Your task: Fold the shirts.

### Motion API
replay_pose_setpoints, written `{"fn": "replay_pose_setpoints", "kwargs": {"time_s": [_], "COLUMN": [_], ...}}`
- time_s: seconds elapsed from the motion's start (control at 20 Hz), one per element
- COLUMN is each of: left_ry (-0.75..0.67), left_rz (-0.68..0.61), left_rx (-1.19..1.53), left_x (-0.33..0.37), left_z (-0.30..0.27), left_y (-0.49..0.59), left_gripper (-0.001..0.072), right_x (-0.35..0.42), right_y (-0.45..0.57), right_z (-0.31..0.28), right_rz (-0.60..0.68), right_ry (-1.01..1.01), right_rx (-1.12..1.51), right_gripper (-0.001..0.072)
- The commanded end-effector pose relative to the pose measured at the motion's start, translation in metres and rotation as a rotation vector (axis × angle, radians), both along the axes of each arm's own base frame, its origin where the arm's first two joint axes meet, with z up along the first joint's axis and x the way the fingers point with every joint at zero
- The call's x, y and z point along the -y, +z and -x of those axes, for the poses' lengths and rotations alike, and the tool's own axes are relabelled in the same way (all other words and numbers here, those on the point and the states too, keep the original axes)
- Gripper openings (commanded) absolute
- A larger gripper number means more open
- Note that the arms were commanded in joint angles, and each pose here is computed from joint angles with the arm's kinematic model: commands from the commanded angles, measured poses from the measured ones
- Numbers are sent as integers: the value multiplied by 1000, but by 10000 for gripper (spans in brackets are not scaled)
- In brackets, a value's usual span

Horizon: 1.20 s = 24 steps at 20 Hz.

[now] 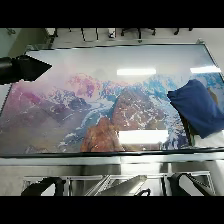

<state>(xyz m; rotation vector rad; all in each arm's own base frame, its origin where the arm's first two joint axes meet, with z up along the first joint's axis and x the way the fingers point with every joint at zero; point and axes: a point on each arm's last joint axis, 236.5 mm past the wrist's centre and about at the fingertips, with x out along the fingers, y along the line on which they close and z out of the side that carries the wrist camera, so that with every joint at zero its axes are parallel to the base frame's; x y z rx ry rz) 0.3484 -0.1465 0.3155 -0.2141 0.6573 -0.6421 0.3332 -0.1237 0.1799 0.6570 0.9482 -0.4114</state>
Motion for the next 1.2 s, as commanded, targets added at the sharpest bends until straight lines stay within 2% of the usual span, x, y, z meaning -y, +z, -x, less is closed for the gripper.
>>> {"fn": "replay_pose_setpoints", "kwargs": {"time_s": [0.0, 0.25, 0.5, 0.7, 1.15], "left_ry": [-33, -117, -143, -124, -102], "left_rz": [8, 51, 52, 62, 92], "left_rx": [-7, -78, -203, -200, -161], "left_x": [17, 67, 79, 72, 65], "left_z": [8, 49, 96, 113, 124], "left_y": [-10, -74, -149, -168, -163], "left_gripper": [9, 9, 10, 10, 10], "right_x": [-113, -282, -358, -388, -390], "right_y": [22, 3, -80, -98, -100], "right_z": [-39, -19, 43, 60, 60], "right_rz": [-7, 45, 169, 120, 117], "right_ry": [353, 801, 993, 1059, 1061], "right_rx": [120, 140, -1, 15, 12], "right_gripper": [37, 22, 22, 22, 23]}}
